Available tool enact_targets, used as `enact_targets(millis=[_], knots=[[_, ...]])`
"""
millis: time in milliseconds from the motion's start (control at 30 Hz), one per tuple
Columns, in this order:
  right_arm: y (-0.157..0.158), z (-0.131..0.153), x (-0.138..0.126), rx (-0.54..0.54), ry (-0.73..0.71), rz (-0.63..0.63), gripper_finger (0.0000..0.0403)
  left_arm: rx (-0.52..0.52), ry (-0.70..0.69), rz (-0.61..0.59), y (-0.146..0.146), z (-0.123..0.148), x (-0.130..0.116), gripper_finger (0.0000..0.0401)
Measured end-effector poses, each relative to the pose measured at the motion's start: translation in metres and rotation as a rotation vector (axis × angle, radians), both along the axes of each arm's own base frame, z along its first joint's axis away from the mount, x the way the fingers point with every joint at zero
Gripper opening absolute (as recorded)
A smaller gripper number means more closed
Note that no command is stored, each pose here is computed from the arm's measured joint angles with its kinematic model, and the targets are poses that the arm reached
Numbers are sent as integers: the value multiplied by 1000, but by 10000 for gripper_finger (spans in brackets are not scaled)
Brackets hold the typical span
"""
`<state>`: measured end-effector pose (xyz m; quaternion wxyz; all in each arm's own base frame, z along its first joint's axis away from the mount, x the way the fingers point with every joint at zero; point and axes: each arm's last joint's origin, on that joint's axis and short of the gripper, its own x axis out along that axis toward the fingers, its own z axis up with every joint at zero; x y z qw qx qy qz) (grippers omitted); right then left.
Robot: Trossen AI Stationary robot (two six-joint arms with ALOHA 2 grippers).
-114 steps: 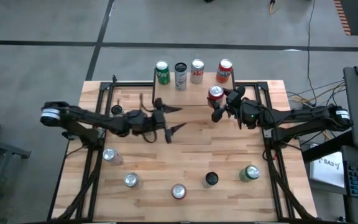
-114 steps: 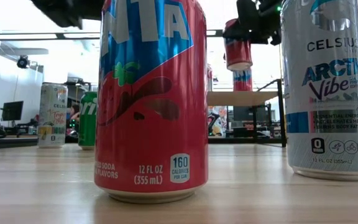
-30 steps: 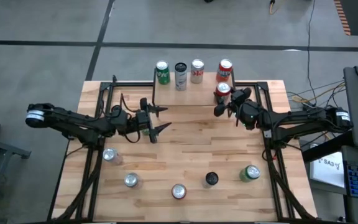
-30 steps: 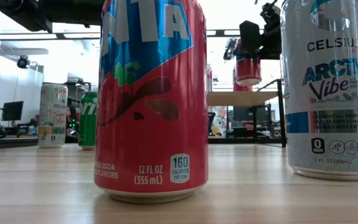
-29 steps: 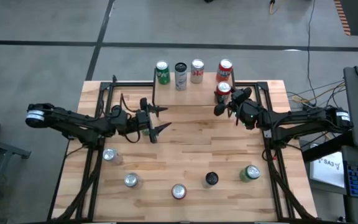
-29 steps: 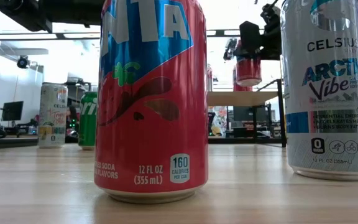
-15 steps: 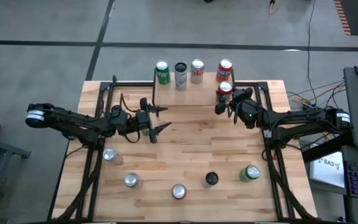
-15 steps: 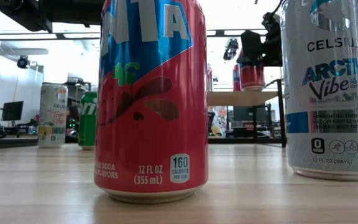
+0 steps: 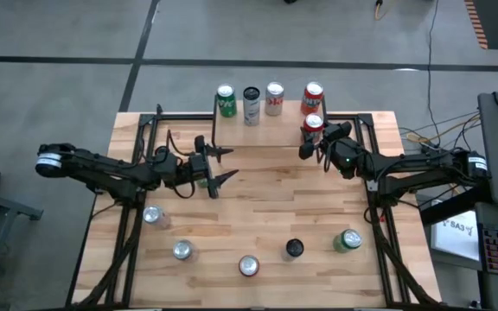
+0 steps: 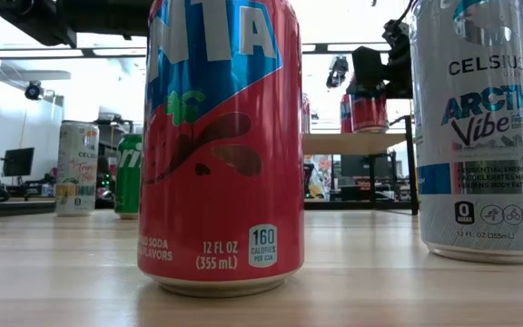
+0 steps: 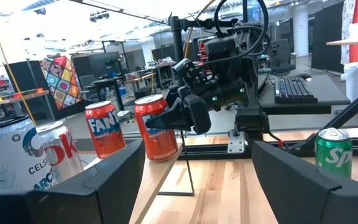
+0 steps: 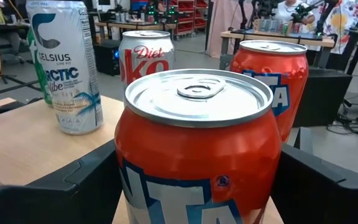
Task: Place canned beverage on shelf
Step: Put the top orange soda can on the shelf aligned with the other orange soda can
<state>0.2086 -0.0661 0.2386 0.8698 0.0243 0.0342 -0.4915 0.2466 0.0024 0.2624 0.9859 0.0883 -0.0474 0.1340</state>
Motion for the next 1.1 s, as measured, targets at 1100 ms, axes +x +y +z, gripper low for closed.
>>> enact_targets(millis=[1100], knots=[[-11, 8, -4, -42, 1, -49, 357, 0, -16, 0, 0, 2, 0, 281]])
